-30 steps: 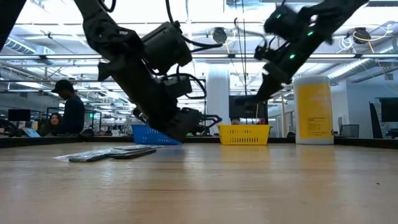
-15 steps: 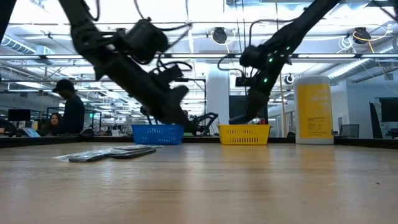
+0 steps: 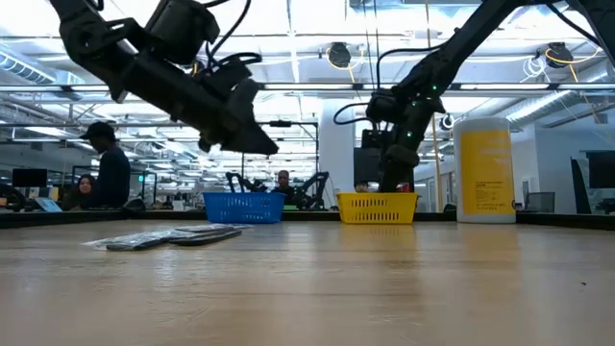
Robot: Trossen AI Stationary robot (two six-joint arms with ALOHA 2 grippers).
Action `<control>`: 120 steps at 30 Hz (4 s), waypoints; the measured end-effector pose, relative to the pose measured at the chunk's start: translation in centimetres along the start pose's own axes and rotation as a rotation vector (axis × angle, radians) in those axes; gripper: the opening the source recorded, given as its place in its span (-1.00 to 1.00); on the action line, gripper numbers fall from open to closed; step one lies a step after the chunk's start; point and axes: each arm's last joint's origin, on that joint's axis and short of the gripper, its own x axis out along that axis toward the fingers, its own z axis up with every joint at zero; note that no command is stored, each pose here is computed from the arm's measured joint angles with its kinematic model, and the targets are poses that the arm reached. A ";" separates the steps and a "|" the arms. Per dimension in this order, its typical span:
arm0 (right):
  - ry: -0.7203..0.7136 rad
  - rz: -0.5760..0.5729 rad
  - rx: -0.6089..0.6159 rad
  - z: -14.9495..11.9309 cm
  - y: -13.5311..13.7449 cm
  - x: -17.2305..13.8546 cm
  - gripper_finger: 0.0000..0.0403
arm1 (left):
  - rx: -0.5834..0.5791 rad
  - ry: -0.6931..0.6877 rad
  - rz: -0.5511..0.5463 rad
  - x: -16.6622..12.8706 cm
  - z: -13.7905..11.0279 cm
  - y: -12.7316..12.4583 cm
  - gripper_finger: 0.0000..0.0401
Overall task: Pick & Place Travel size toiletries
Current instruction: Put the blue shave cream into the yellow bin, then put the black hair comb into the red bin
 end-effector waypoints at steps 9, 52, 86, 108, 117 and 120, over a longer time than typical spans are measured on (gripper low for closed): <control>-0.007 -0.007 0.013 0.1 0.0 0.0 -0.11 | 0.012 0.002 -0.027 -0.6 0.1 -0.7 -0.87; -0.727 0.155 -0.065 -2.5 35.9 4.1 -0.27 | 0.147 0.287 -0.087 -11.1 -1.1 -5.7 -0.87; -0.538 0.228 -0.117 -3.8 38.6 0.9 -0.39 | 0.133 0.335 -0.453 2.4 -4.2 -14.5 -0.87; -0.449 0.267 -0.032 -2.0 39.5 6.0 -0.71 | 0.180 0.523 -0.015 1.5 -6.7 -12.1 -0.87; -0.295 0.240 0.068 -3.4 37.6 0.3 -0.82 | 0.157 0.544 -0.238 -1.1 -6.1 -14.7 -0.87; -0.285 0.260 0.121 -4.8 37.1 -0.7 -0.80 | 0.144 0.467 -0.300 -1.6 -5.1 -15.6 -0.87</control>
